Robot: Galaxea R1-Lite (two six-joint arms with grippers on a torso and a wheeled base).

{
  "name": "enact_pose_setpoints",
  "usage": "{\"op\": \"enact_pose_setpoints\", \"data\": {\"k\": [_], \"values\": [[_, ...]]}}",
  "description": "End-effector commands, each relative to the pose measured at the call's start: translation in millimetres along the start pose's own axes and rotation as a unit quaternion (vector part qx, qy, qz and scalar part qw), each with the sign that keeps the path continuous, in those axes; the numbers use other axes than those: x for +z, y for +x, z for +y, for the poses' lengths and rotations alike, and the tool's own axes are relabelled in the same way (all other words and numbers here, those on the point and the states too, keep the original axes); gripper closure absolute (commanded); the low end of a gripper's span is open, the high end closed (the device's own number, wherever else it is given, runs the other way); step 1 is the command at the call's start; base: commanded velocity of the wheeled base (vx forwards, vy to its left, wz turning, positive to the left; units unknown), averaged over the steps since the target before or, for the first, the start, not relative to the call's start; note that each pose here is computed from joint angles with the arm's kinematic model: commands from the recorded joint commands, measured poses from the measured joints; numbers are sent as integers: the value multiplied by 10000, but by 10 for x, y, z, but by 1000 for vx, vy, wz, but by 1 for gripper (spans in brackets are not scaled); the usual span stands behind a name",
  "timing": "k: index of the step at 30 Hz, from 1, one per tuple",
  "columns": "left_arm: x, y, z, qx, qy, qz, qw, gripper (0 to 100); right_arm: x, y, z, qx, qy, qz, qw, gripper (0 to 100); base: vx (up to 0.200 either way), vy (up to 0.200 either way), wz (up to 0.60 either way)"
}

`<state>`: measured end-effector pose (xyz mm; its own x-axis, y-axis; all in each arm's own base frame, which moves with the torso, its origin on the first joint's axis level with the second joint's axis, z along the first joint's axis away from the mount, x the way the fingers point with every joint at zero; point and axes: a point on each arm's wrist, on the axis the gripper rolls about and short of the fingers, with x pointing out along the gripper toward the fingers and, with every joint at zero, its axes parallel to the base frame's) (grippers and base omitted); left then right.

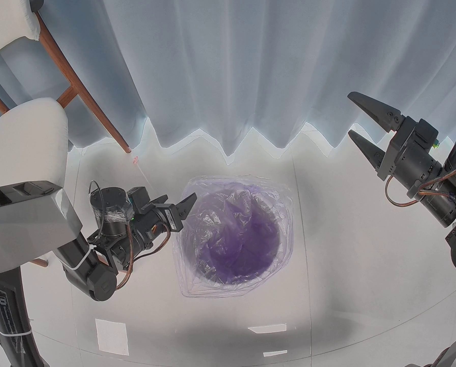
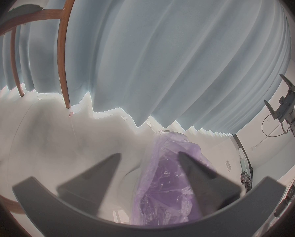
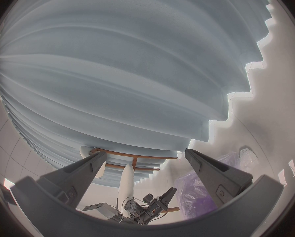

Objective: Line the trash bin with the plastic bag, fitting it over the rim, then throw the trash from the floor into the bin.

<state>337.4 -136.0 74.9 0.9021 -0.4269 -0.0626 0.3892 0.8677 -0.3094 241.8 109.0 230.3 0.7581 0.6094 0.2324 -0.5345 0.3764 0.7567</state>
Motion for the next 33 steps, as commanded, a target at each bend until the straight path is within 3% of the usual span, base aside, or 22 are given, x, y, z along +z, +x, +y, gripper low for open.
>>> {"op": "enact_pose_setpoints", "data": {"k": [1,8,13,16,20,22,33], "values": [[-87,68,58,53,-31,64,10000,100,2,-3,8,17,-4,-6,10000,0,0,0,0],[-72,335,188,107,-276,-184,9994,100,4,-5,13,23,-6,-10,10000,0,0,0,0],[-108,553,267,145,-1054,-89,9943,100,-5,12,-16,-12,2,5,10000,0,0,0,0],[-84,645,263,56,-1776,39,9841,100,-4,12,-14,-6,0,1,10000,0,0,0,0],[-56,706,261,-48,-2242,160,9744,100,-2,10,-10,0,-2,-3,10000,0,0,0,0],[-90,774,309,-35,-2760,322,9606,100,1,8,-6,6,-4,-8,10000,0,0,0,0],[-343,816,761,366,-3056,383,9507,100,-20,20,-40,-38,20,33,10000,0,0,0,0]]}}
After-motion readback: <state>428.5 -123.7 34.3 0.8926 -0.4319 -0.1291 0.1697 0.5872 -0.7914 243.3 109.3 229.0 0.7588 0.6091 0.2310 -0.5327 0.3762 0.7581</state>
